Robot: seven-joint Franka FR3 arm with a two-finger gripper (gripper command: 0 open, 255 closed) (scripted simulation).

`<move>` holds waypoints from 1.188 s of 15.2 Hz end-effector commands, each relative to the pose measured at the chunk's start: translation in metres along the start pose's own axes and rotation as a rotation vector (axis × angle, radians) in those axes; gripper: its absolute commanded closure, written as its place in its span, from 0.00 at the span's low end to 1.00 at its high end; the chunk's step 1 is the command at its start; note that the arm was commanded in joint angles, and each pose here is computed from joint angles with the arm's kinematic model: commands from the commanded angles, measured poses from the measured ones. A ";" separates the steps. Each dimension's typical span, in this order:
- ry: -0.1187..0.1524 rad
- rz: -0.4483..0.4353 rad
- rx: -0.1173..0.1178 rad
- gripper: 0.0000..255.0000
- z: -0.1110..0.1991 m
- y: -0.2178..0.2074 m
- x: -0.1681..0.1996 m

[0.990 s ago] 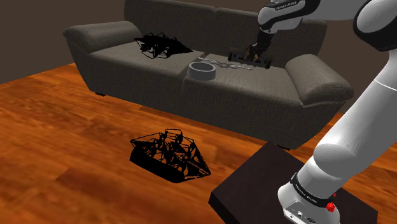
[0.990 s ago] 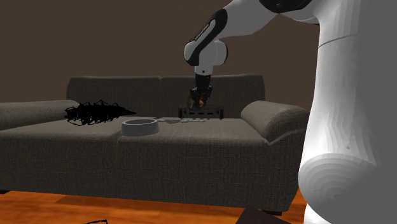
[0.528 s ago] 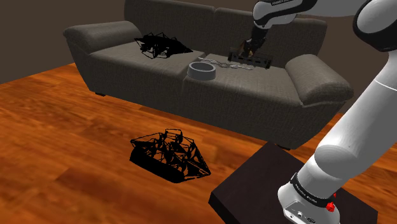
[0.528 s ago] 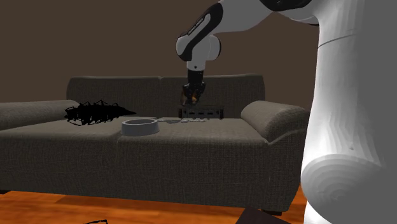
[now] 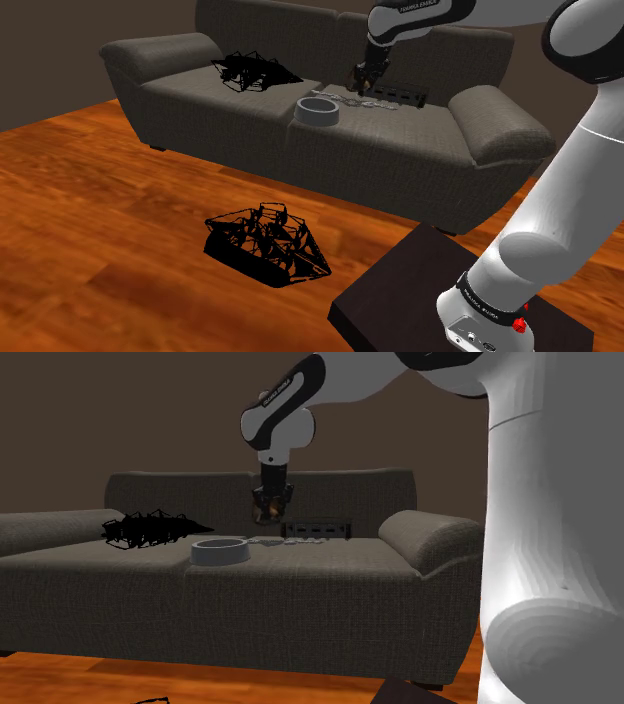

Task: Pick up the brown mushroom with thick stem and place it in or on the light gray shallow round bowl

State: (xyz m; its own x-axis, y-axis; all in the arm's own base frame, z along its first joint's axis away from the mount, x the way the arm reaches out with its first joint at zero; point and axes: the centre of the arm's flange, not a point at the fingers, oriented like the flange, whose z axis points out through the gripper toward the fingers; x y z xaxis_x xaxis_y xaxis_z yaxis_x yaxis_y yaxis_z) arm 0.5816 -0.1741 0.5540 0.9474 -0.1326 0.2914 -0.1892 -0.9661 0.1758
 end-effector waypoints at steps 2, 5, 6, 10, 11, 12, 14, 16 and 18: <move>0.001 0.002 0.000 1.00 -0.004 -0.037 0.011; 0.001 0.002 0.000 1.00 -0.004 -0.074 0.024; 0.001 0.002 0.000 1.00 -0.004 -0.087 0.028; 0.001 0.002 0.000 1.00 -0.004 -0.137 0.045; 0.001 0.002 0.000 1.00 -0.004 -0.149 0.049; 0.001 0.002 0.000 1.00 0.001 -0.150 0.048; 0.001 0.002 0.000 1.00 0.011 -0.152 0.044; 0.001 0.002 0.000 1.00 0.021 -0.154 0.041; 0.001 0.002 0.000 1.00 0.031 -0.156 0.038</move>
State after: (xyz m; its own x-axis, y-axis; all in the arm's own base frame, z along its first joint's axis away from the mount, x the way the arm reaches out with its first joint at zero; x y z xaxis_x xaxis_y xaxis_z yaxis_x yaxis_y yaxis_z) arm 0.6559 -0.0360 0.5138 0.9472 -0.1343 0.2912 -0.1910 -0.9657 0.1758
